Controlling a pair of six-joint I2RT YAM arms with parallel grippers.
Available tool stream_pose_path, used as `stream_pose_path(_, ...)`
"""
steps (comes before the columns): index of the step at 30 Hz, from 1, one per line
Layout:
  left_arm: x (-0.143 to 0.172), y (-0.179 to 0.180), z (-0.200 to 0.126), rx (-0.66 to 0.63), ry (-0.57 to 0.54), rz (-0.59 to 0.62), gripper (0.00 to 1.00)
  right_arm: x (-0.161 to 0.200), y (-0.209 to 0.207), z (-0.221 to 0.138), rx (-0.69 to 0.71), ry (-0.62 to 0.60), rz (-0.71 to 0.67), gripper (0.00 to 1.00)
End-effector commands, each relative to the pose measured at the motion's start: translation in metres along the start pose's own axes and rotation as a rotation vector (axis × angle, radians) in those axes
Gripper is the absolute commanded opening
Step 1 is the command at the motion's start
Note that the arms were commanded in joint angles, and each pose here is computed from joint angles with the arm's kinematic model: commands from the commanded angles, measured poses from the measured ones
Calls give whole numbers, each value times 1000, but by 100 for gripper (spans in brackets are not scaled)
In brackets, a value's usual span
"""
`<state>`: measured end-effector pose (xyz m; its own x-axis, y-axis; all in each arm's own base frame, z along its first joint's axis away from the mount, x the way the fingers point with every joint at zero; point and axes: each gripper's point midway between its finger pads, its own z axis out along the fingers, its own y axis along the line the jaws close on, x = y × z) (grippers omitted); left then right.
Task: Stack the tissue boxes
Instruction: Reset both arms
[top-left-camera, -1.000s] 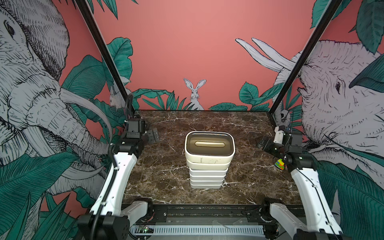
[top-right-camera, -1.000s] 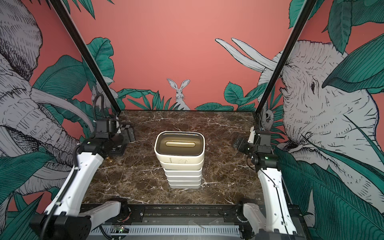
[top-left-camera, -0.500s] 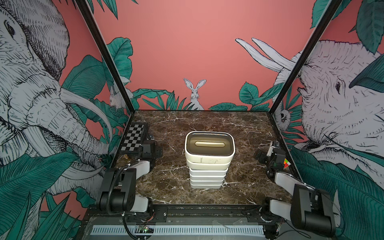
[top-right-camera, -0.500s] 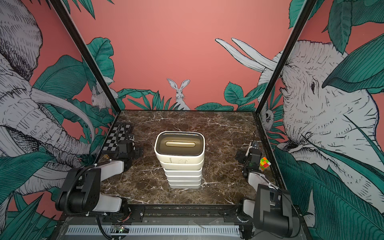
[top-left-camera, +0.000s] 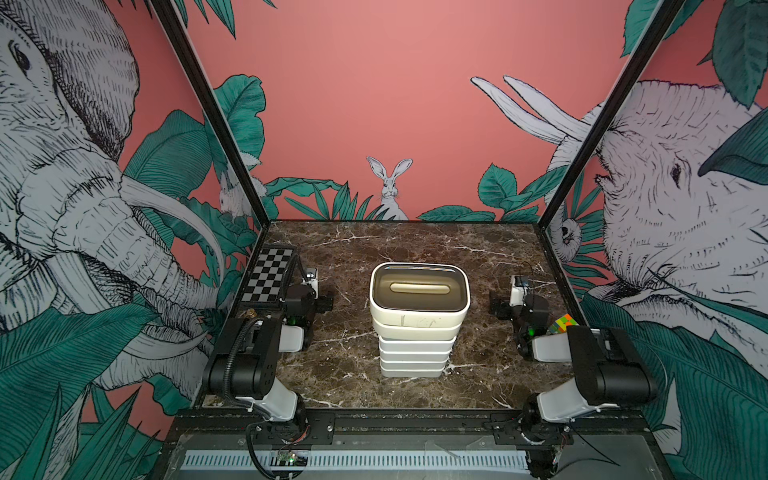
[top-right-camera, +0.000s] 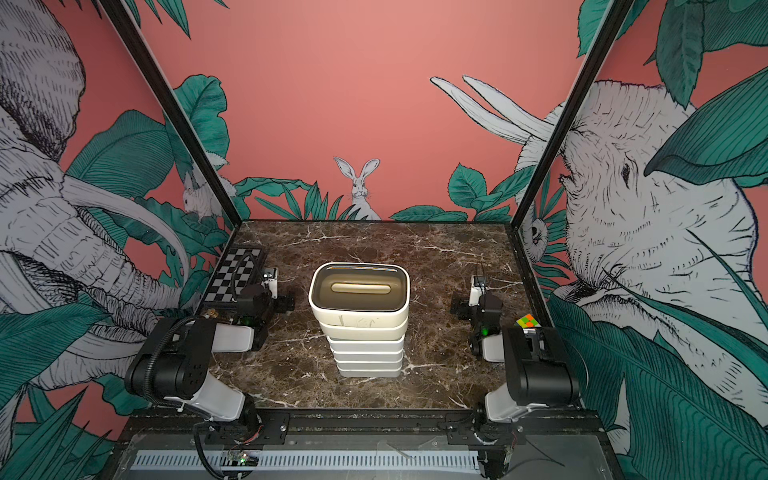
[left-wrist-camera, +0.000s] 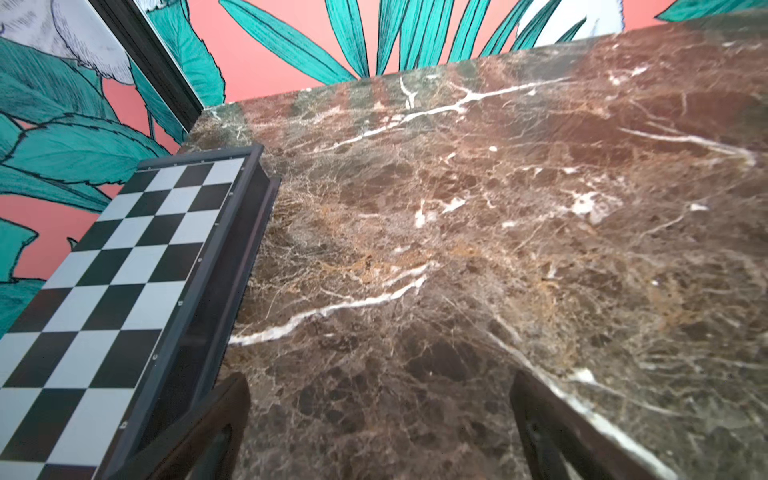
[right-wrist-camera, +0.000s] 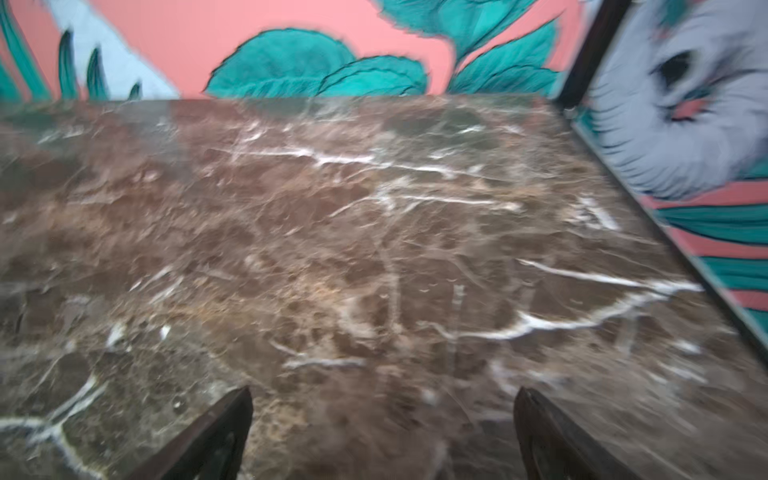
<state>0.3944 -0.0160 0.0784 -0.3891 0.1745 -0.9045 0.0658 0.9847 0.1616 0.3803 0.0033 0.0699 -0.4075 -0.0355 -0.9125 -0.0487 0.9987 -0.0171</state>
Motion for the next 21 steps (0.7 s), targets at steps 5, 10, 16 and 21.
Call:
stream_pose_path(5,-18,4,0,-3,-53,9,100,-27,-5,8,31,-43,-49,98)
stream_pose_path(10,-18,4,0,-4,-55,9,100,-26,-6,8,35,-40,-50,98)
stream_pose_path(16,-18,4,0,-5,-55,9,100,-26,-6,7,37,-33,-49,98)
stream_pose_path(21,-18,4,0,-5,-54,7,100,-25,-10,7,62,-32,-38,98)
